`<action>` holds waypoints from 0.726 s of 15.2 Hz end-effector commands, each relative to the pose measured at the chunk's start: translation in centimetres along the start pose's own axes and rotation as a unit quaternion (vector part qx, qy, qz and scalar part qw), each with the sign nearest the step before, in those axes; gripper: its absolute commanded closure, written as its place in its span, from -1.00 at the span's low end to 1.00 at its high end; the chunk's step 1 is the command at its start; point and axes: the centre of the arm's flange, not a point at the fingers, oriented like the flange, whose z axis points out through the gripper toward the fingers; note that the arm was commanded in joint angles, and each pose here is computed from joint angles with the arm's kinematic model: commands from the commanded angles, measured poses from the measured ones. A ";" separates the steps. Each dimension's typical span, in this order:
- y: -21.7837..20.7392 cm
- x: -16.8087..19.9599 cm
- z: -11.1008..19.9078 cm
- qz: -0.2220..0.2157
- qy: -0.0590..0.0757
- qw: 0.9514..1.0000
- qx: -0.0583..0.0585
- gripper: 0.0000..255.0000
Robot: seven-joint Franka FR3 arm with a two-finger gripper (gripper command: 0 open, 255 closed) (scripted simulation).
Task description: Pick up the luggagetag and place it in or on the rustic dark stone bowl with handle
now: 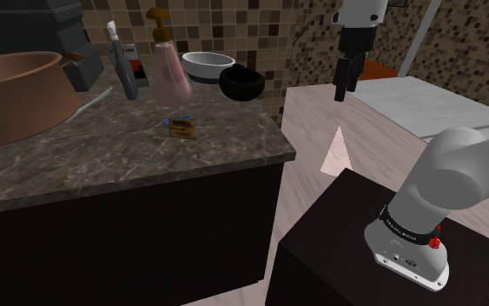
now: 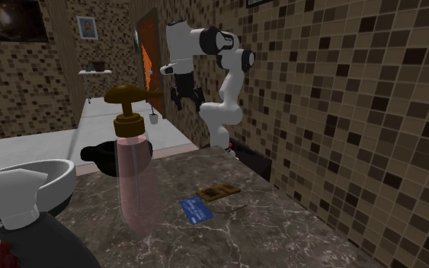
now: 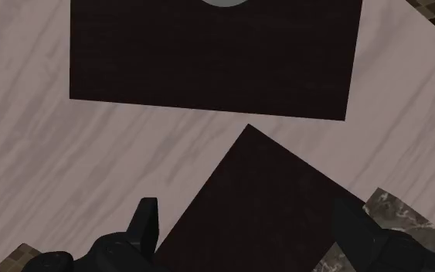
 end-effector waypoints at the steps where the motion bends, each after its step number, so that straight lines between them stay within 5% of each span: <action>1: 0.0 0.0 0.0 0.000 0.000 1.000 0.000 -1.00; 11: -7.5 9.2 1.9 0.010 0.036 0.999 0.018 -1.00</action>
